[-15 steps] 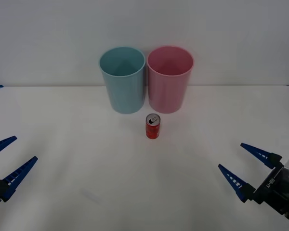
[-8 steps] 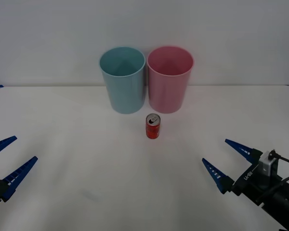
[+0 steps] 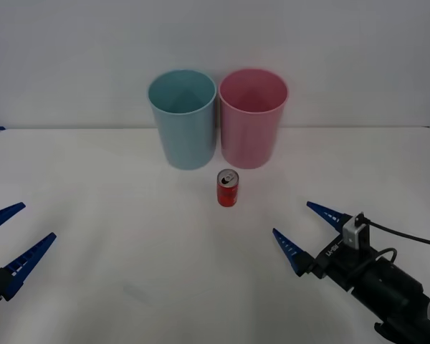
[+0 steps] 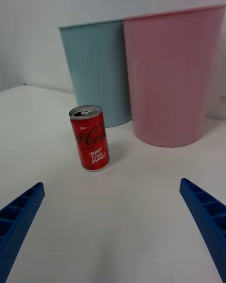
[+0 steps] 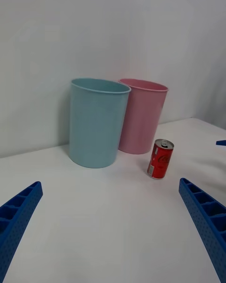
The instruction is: Grasp the object on the table and drop it into the matching bin: aluminum can to the light blue bin, PET bottle to the pink bin.
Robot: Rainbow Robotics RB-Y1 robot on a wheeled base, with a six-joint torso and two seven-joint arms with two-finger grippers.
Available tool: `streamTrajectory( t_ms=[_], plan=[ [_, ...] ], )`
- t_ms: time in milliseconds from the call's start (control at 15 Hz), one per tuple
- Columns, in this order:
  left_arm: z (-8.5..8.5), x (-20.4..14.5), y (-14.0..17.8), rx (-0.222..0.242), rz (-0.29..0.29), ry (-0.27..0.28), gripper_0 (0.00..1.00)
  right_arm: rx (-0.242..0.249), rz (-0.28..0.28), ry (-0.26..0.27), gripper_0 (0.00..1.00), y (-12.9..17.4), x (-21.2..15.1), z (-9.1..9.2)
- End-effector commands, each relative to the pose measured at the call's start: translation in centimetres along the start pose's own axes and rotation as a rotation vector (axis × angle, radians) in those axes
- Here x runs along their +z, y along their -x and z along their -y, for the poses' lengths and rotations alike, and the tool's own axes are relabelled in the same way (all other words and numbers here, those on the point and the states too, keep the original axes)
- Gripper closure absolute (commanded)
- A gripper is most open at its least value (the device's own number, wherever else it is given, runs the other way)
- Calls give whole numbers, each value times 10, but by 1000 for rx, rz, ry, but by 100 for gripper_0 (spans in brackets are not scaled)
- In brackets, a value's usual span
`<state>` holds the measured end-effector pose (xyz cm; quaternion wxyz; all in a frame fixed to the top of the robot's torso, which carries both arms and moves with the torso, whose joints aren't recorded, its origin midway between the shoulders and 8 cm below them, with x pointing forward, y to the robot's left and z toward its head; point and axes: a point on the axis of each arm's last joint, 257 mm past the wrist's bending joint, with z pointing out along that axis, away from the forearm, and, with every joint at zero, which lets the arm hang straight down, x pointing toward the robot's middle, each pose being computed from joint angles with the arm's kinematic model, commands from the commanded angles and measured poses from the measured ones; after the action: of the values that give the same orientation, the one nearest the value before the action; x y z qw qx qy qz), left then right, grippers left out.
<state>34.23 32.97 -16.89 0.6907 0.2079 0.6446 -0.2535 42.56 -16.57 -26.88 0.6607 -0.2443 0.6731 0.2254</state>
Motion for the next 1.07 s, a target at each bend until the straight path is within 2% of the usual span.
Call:
streamTrajectory(
  t_ms=[67, 267, 467, 600, 1067],
  plan=[
    [0, 0, 0, 0, 0, 0, 0, -6, -3, -3, 0, -5, 18, -2],
    [0, 0, 0, 0, 0, 0, 0, -13, -6, -7, 0, -7, 33, -9],
    [0, 0, 0, 0, 0, 0, 0, -5, -13, 17, 0, -14, 52, -15],
    [0, 0, 0, 0, 0, 0, 0, -19, -14, 20, 0, -14, 63, -17],
    [0, 0, 0, 0, 0, 0, 0, -29, -25, -34, 0, -12, 96, -24]
  ],
)
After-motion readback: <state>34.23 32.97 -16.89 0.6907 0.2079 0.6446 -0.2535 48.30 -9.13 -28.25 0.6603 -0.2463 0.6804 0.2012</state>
